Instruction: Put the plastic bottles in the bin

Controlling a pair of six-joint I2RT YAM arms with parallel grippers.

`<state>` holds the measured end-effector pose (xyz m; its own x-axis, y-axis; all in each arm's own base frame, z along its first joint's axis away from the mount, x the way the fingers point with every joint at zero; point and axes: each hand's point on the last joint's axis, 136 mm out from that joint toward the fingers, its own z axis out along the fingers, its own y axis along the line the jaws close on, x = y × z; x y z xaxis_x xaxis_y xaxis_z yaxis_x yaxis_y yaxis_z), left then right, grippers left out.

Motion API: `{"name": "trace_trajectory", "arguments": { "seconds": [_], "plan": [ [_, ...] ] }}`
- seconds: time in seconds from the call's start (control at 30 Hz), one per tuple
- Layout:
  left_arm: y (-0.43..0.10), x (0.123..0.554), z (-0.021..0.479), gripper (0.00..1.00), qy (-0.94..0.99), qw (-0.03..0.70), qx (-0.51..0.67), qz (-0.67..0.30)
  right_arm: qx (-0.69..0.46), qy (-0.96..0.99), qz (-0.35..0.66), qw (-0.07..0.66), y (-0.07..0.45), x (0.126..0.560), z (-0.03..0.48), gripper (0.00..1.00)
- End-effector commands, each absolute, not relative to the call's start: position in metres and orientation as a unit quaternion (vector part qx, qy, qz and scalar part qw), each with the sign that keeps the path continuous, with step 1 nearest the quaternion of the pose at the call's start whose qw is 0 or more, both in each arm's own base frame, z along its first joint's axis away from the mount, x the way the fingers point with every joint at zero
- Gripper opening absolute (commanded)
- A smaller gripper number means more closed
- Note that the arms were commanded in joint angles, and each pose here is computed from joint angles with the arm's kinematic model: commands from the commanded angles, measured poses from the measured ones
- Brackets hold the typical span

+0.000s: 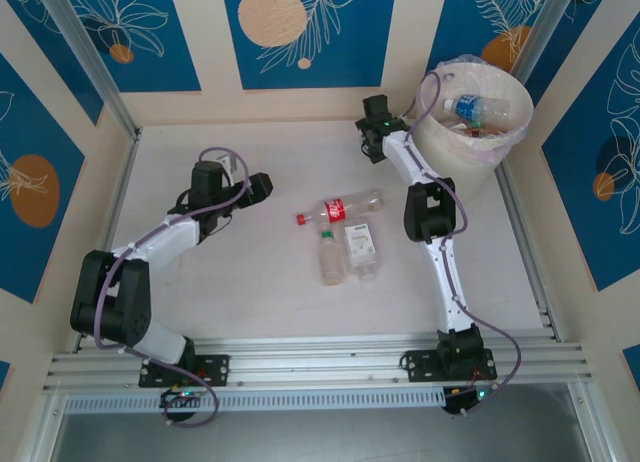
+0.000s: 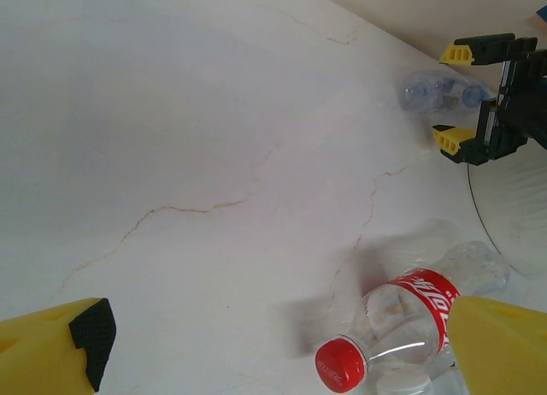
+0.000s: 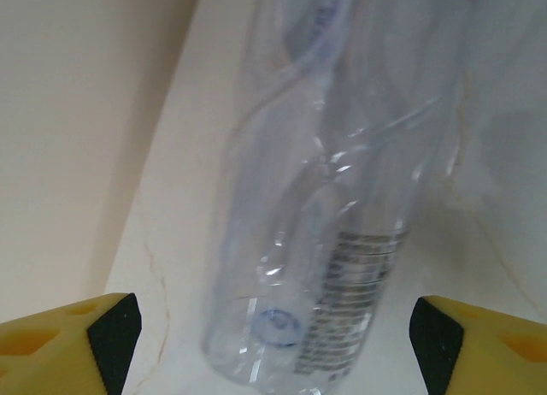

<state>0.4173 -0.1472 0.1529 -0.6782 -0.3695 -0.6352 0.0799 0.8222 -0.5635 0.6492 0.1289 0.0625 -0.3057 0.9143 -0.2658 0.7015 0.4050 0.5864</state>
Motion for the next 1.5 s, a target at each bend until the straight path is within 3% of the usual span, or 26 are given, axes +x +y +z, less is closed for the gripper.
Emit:
{"name": "trace_trajectory", "arguments": {
  "seconds": [0.0,0.5,0.7,0.93,1.1,1.33,1.47],
  "plan": [
    [-0.149,0.429,0.166,1.0,0.86,0.41,-0.07,-0.296,0.564,0.763,0.179,0.258,0.115,0.644,0.036,0.85],
    [-0.148,0.436,0.142,1.0,0.871,0.389,-0.079,-0.288,0.566,0.757,0.227,0.234,0.118,0.665,0.002,0.64],
    [-0.15,0.438,0.139,1.0,0.871,0.384,-0.082,-0.294,0.522,0.775,0.229,0.272,0.123,0.666,0.026,0.49],
    [-0.154,0.433,0.148,1.0,0.865,0.386,-0.077,-0.311,0.412,0.806,0.278,0.322,0.169,0.656,0.095,0.46],
    [-0.156,0.429,0.16,1.0,0.858,0.392,-0.077,-0.324,0.293,0.822,0.335,0.355,0.217,0.616,0.158,0.43],
    [-0.162,0.422,0.173,1.0,0.846,0.385,-0.09,-0.358,0.136,0.836,0.356,0.395,0.247,0.525,0.232,0.42],
    [-0.169,0.417,0.176,1.0,0.846,0.378,-0.088,-0.366,-0.001,0.825,0.388,0.411,0.255,0.463,0.303,0.43]
  ]
}}
